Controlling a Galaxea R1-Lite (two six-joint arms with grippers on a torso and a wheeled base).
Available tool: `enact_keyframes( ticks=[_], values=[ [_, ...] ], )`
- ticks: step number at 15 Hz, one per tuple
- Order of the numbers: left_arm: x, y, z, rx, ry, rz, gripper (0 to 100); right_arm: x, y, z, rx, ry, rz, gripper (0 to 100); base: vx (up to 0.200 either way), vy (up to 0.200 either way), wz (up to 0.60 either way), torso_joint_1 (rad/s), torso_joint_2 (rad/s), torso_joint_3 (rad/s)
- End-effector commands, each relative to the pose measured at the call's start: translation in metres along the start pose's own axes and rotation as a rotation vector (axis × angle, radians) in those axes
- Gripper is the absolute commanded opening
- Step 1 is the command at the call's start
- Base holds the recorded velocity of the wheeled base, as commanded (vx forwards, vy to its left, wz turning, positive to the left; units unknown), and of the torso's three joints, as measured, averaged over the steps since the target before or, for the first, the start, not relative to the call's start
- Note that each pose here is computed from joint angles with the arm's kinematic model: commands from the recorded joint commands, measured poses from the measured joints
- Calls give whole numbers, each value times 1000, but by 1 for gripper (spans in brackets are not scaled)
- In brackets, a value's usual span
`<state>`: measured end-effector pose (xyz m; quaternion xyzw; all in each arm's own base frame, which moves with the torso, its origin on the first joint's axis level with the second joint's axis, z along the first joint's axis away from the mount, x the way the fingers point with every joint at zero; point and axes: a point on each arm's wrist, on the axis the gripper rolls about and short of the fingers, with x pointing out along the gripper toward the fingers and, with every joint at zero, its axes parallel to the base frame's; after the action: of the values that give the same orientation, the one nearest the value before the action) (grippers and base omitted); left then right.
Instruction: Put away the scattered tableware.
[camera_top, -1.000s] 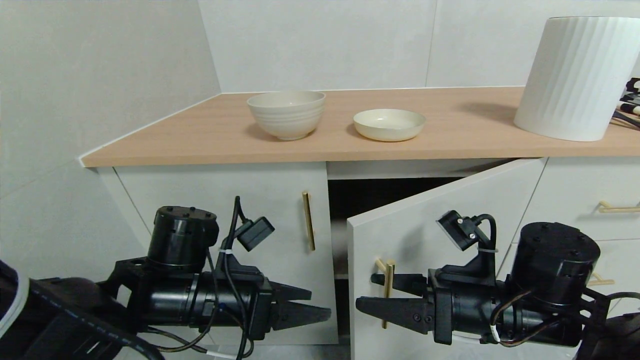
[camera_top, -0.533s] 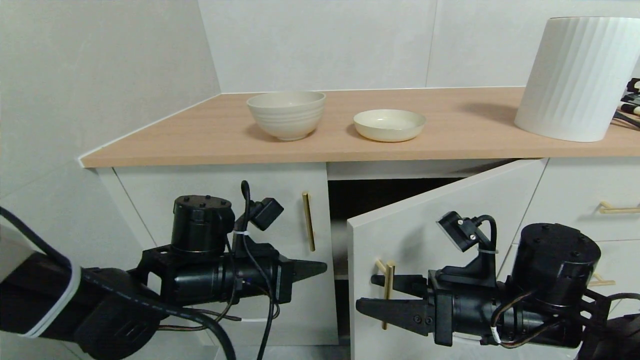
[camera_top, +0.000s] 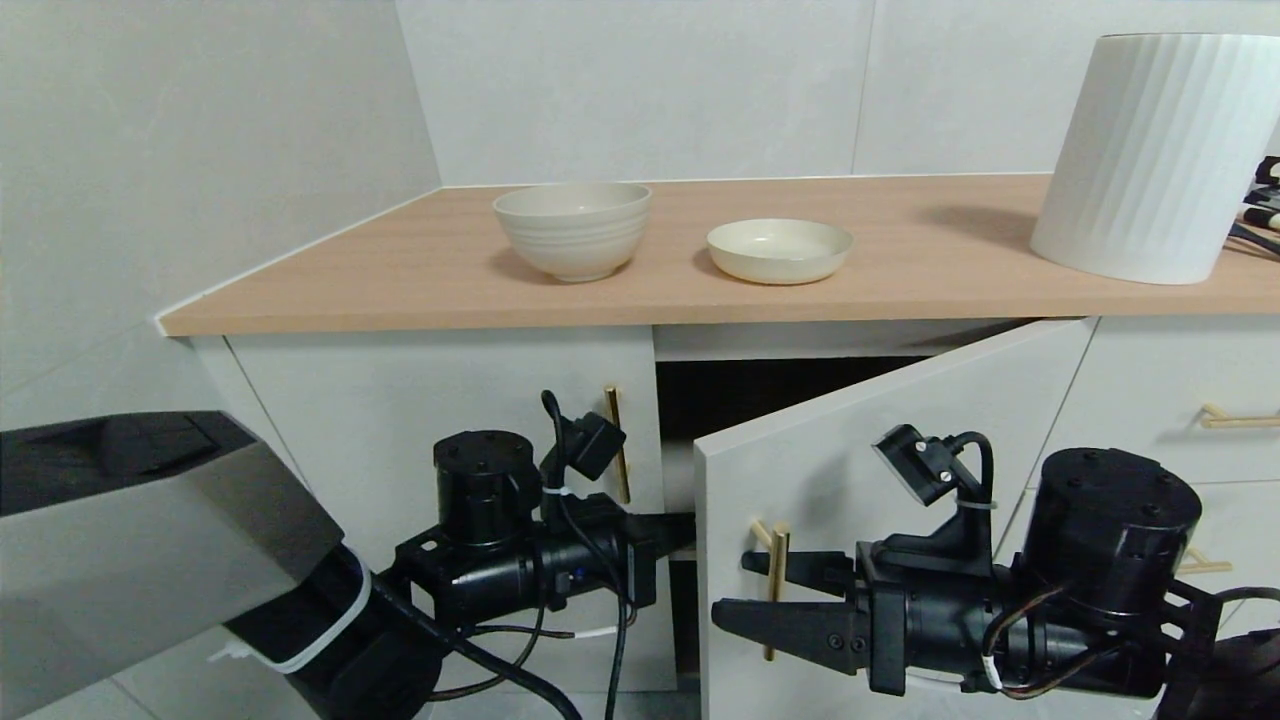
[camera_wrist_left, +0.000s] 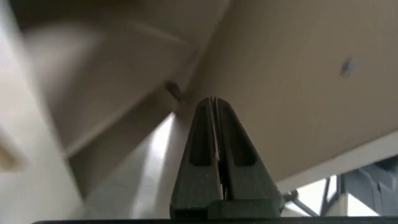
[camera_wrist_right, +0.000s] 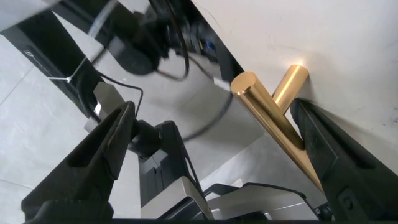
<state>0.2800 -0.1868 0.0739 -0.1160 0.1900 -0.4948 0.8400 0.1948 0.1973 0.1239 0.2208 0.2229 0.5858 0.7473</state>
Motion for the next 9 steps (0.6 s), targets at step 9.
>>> enact_keyframes(
  ticks=[9],
  values=[
    [14,-13,-2,25,-10,-43,0,-9,-11,-3,-120,-29,-102,100,0,0,0,0,0,0]
  ],
)
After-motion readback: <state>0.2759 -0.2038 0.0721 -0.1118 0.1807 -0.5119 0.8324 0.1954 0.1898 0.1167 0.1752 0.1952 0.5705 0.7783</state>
